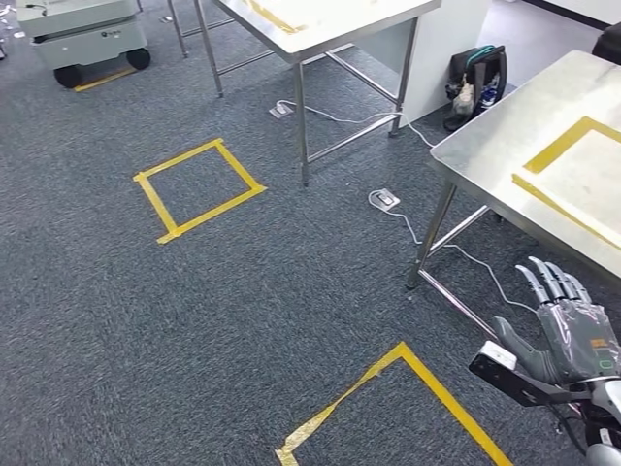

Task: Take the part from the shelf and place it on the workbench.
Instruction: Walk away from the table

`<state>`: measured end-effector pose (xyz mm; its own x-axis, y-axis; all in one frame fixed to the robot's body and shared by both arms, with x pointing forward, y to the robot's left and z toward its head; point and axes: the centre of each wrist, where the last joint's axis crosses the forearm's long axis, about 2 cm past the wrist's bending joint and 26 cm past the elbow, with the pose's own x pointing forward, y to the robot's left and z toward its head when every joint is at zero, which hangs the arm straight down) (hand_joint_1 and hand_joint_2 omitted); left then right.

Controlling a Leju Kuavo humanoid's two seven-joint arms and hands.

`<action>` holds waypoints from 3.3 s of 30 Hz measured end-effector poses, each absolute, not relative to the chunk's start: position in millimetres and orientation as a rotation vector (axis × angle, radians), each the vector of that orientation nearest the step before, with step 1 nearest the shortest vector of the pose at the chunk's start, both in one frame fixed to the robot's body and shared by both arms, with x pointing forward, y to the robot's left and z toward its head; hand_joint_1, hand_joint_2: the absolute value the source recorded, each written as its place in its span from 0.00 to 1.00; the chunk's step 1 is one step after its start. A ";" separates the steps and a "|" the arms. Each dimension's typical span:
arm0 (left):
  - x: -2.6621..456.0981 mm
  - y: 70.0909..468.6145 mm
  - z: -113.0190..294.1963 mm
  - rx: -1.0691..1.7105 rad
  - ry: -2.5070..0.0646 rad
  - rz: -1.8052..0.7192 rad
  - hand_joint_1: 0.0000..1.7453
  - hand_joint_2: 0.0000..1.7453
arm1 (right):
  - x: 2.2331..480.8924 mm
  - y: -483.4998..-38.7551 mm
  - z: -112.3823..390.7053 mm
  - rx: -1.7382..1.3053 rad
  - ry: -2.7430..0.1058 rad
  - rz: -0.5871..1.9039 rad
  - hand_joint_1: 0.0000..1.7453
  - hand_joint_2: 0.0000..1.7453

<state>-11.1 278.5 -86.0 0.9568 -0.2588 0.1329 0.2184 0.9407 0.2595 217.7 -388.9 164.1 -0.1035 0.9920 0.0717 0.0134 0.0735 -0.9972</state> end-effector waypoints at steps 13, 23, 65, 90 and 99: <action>-8.0 277.7 -87.8 0.219 -0.167 -0.253 0.00 0.00 | 220.8 -390.3 167.9 -1.133 -1.344 1.217 0.00 0.00; -6.0 278.8 -89.0 0.218 -0.167 -0.251 0.00 0.00 | 225.4 -390.1 170.2 -1.133 -1.358 1.232 0.00 0.00; -8.3 276.7 -90.6 0.195 -0.154 -0.247 0.00 0.00 | 234.1 -387.9 174.1 -1.140 -1.380 1.259 0.00 0.00; -12.2 278.7 -92.0 0.200 -0.148 -0.258 0.00 0.00 | 239.0 -385.5 176.6 -1.145 -1.394 1.276 0.00 0.00; -8.8 278.8 -92.0 0.209 -0.155 -0.259 0.00 0.00 | 239.0 -384.2 175.4 -1.139 -1.394 1.283 0.00 0.00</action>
